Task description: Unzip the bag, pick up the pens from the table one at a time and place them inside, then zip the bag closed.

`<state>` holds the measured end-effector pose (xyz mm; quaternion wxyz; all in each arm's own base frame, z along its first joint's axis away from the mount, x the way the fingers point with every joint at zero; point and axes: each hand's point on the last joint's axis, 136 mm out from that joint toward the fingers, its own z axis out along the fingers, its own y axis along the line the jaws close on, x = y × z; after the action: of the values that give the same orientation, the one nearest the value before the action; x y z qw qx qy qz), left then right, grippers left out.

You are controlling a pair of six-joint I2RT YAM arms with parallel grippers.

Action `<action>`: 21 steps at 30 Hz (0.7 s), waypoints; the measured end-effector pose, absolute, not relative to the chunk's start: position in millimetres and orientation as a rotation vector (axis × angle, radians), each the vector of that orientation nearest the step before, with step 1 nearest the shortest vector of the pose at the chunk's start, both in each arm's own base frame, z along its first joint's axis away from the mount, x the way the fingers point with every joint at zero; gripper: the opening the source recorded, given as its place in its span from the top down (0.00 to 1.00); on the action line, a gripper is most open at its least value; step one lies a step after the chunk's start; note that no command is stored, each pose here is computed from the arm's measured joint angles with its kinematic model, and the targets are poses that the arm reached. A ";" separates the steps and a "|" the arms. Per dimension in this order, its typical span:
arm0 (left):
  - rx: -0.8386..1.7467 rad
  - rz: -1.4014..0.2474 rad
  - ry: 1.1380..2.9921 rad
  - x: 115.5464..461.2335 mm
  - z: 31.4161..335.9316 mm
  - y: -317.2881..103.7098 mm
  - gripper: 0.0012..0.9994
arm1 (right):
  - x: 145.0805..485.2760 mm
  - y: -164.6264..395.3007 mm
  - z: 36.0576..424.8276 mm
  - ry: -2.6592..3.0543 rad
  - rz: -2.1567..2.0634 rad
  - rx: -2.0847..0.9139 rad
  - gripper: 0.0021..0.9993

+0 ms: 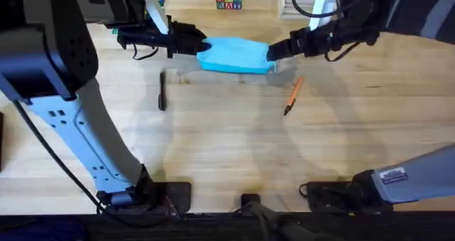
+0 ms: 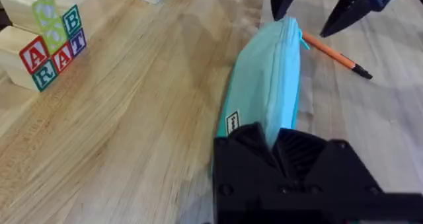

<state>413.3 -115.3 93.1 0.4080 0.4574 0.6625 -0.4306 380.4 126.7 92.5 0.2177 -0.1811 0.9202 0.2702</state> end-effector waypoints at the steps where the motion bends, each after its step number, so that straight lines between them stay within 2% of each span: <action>1: 1.153 -1.085 1.670 413.3 93.1 -115.3 0.96 | 382.1 127.3 93.4 2.539 0.745 -0.505 0.00; 21: 1.153 -1.085 1.670 413.3 93.0 -115.2 0.96 | 387.7 127.6 87.4 2.537 0.747 -0.493 0.00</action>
<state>413.3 -115.2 93.0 0.4078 0.4575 0.6627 -0.4304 387.7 127.6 87.4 0.2238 -0.1785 0.9192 0.2706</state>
